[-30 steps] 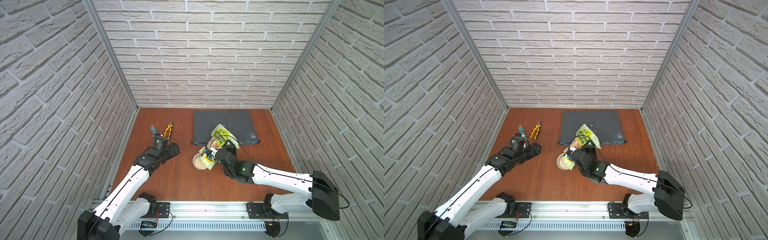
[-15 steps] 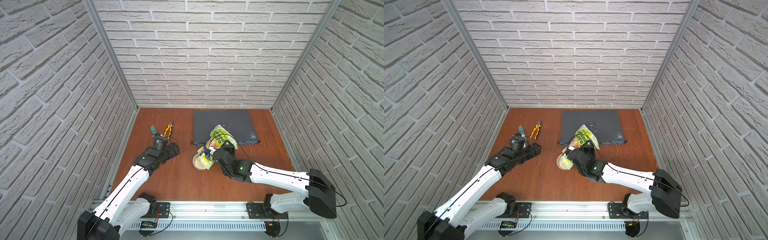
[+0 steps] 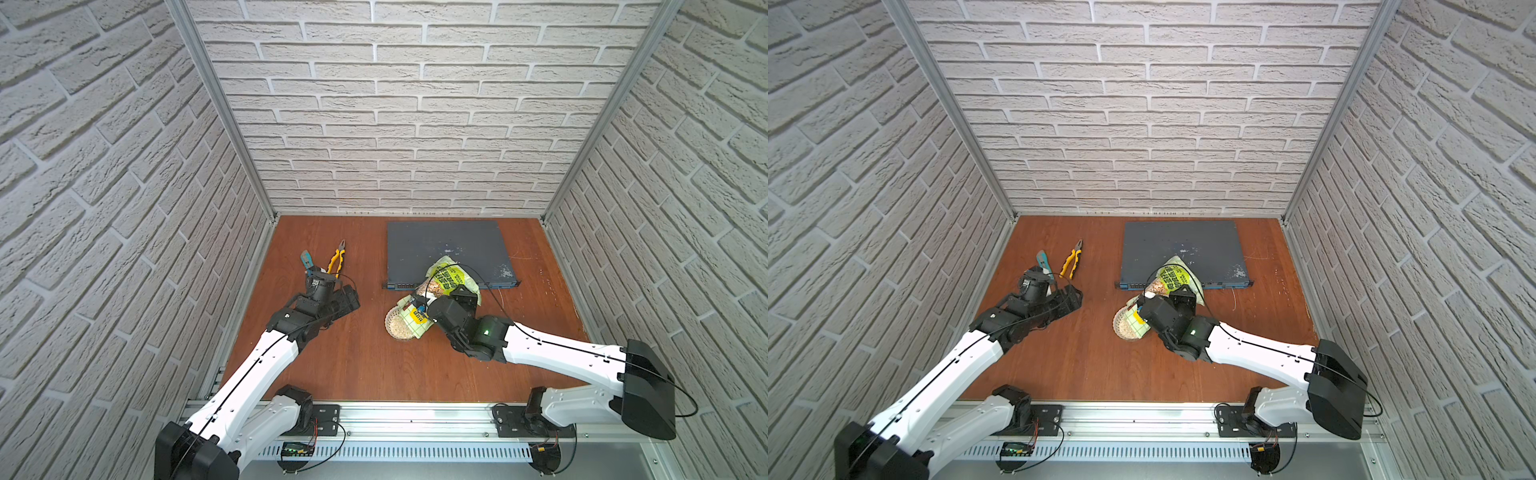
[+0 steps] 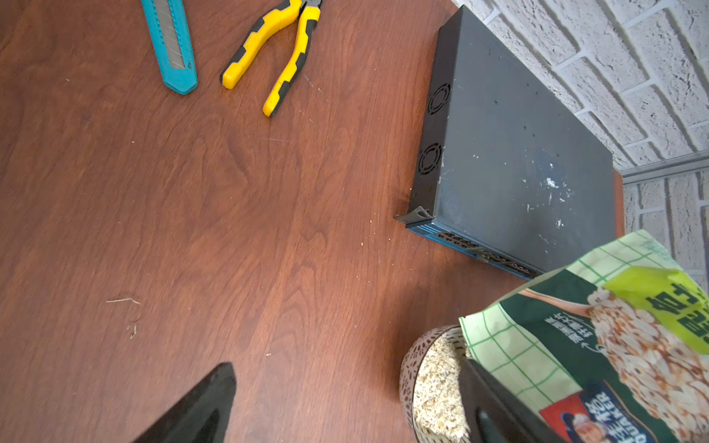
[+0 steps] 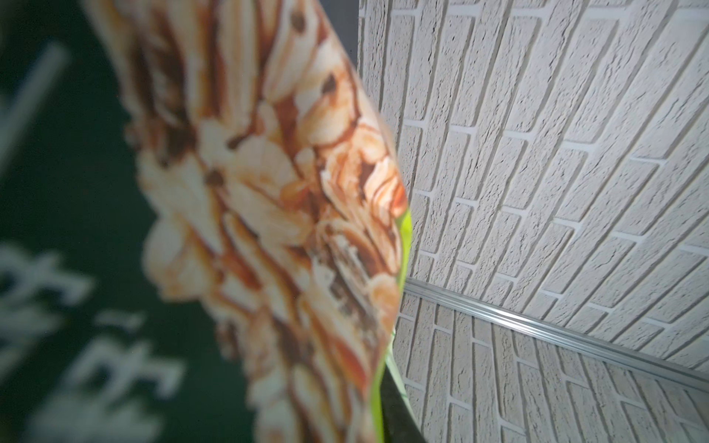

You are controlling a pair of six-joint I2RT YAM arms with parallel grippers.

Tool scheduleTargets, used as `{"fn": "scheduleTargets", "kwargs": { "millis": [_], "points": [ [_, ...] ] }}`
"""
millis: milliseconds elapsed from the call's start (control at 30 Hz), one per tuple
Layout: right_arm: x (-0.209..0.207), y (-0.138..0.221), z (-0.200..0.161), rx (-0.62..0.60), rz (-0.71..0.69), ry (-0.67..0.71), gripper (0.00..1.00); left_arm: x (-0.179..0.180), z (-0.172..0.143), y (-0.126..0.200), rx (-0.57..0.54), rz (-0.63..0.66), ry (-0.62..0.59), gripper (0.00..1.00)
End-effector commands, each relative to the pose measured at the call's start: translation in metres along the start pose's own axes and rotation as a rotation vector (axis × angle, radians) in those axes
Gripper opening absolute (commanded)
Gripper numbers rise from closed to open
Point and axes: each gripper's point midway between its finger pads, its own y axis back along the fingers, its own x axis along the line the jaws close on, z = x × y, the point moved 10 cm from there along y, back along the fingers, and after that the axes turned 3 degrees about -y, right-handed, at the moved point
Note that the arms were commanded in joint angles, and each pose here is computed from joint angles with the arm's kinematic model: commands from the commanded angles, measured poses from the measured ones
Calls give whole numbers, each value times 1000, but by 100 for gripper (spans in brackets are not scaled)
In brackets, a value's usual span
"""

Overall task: Pour the oats into the breakfast bowl
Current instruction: Pour the oats into the bowl, then place the oats bag at the center of the board.

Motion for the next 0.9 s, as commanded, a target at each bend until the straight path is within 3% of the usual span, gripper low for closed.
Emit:
{"fn": "scheduleTargets", "kwargs": {
  "millis": [0,267,867],
  "points": [
    [-40,10,-5,-12,-88,-290,4,0,3,3,-21,-2,9,93],
    [-40,6,-20,-37,9,-412,4,-2,5,4,-22,-3,9,93],
    [-31,-8,-70,-291,486,-1041,4,-7,13,5,-43,-9,2,94]
  ]
}}
